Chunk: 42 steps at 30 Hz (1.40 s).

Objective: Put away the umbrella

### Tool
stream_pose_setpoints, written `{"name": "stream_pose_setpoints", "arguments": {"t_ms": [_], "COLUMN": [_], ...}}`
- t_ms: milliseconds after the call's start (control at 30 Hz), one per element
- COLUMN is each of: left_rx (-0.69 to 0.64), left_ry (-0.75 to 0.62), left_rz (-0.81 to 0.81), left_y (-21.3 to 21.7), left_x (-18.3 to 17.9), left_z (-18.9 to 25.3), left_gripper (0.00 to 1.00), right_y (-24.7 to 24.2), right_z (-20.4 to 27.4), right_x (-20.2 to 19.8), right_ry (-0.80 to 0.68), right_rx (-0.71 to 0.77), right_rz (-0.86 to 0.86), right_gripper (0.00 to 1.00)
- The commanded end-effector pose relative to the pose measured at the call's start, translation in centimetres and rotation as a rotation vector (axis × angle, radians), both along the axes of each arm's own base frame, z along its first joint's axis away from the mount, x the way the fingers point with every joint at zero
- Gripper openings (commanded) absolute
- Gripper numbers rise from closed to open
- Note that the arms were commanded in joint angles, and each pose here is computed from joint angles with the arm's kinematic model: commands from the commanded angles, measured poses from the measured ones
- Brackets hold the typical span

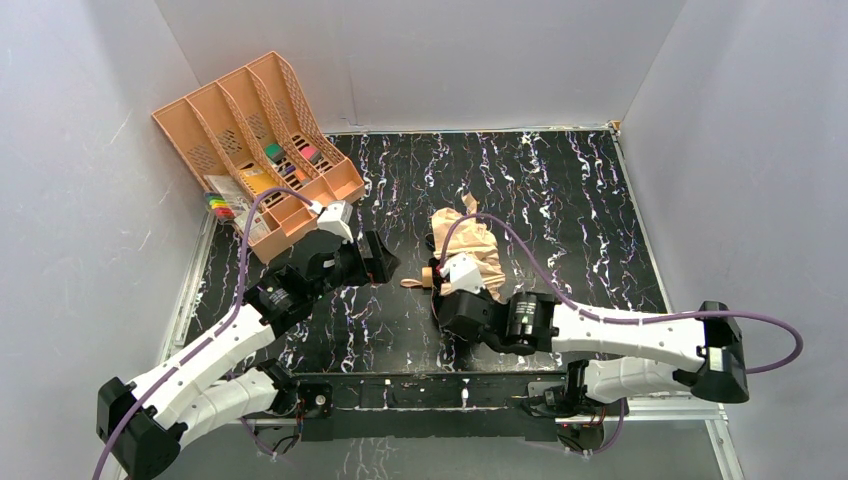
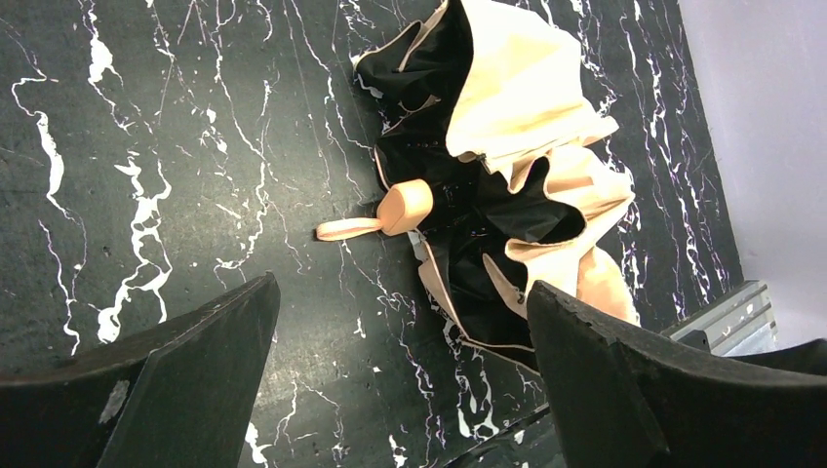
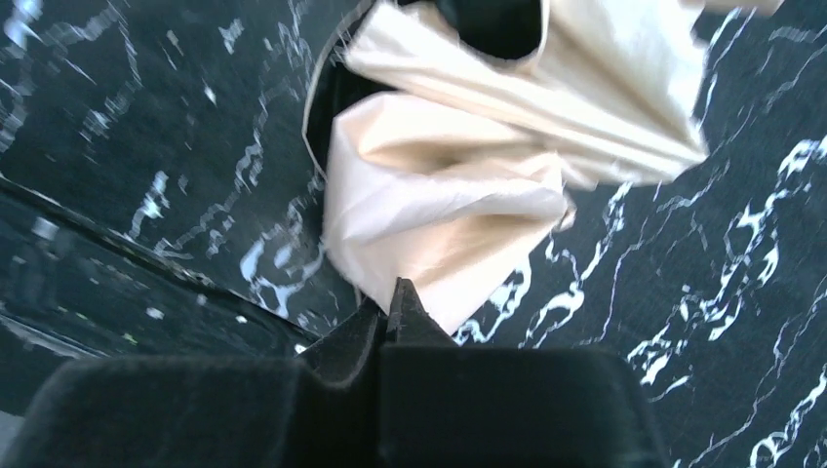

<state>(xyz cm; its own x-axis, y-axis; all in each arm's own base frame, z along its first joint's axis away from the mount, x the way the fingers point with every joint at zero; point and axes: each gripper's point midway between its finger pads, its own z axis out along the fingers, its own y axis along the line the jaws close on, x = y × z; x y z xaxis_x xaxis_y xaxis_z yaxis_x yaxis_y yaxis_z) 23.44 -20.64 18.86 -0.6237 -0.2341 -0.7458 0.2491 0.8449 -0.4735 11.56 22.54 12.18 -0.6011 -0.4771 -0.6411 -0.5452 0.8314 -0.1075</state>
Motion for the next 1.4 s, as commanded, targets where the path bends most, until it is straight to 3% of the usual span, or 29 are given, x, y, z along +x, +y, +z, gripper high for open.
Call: {"name": "stream_pose_setpoints", "arguments": {"t_ms": [0,267,767,1000,1367], "left_rx": [-0.008,0.009,0.008,-0.009,0.021], "left_ry": [-0.026,-0.034,0.026,0.059,0.059], "left_rz": [-0.038,-0.098,-0.268,-0.332,-0.426], "left_y": [-0.5,-0.9,-3.1,-4.4,-7.1], "left_x": [0.0,-0.6,-2.2,-2.6,-2.1], "left_z": [0.4,0.3,-0.8,-1.4,-2.4], "left_gripper": [0.98,0.98,0.98,0.98,0.98], "right_y": [2.1,2.8,2.4,1.8,-0.7], "right_z": [5.9,7.6,1.4,-3.8,-11.6], "right_x": [3.3,11.8,24.6,26.7,26.2], "right_ry": [-0.112,-0.066,0.145,0.274,0.478], "right_rx": [0.116,0.176,0.241,0.239,0.174], "right_rz": [-0.031,-0.084,-0.133,-0.162,-0.289], "right_gripper": [0.00,0.00,0.00,0.00,0.00]}}
